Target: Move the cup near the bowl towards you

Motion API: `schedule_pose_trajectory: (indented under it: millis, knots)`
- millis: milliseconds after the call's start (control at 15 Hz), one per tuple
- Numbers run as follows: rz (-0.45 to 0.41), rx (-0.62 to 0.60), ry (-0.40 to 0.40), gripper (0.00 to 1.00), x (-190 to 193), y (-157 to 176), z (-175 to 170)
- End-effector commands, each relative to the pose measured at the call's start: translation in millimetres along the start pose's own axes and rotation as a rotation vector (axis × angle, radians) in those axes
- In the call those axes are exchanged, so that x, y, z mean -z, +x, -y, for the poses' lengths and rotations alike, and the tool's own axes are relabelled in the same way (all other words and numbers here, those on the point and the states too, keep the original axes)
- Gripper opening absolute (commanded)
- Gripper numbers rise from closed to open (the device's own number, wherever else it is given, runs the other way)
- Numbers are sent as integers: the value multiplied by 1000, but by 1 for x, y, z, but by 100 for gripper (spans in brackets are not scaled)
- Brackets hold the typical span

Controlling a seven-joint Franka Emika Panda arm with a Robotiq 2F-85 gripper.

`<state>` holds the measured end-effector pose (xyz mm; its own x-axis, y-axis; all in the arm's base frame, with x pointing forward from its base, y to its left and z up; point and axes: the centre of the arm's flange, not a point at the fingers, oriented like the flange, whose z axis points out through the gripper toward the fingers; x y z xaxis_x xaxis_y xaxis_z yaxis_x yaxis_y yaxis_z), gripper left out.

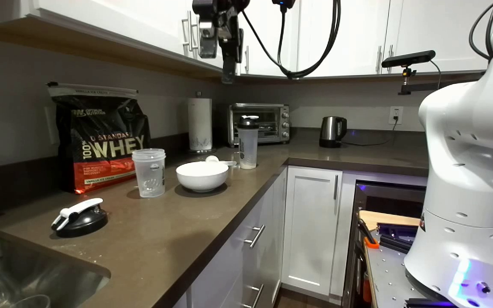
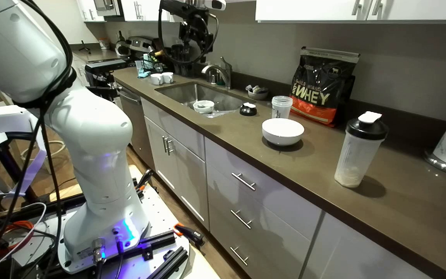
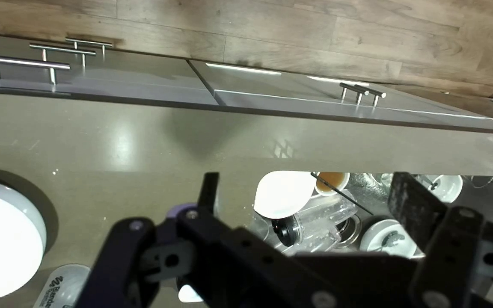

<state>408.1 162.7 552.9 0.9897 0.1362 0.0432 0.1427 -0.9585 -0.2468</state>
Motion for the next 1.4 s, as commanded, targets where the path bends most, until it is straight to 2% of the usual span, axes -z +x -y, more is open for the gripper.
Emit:
schedule_pose_trajectory:
  millis: [0, 400, 933, 1267, 1333]
  knots:
    - [-44, -13, -30, 100, -7, 22, -7]
    - [-151, -23, -116, 100, -23, 68, -32]
    - [-333, -48, -262, 100, -39, 134, -89]
    - [-339, -110, -299, 100, -66, 168, -127]
    - [-323, -124, -276, 100, -69, 173, -131]
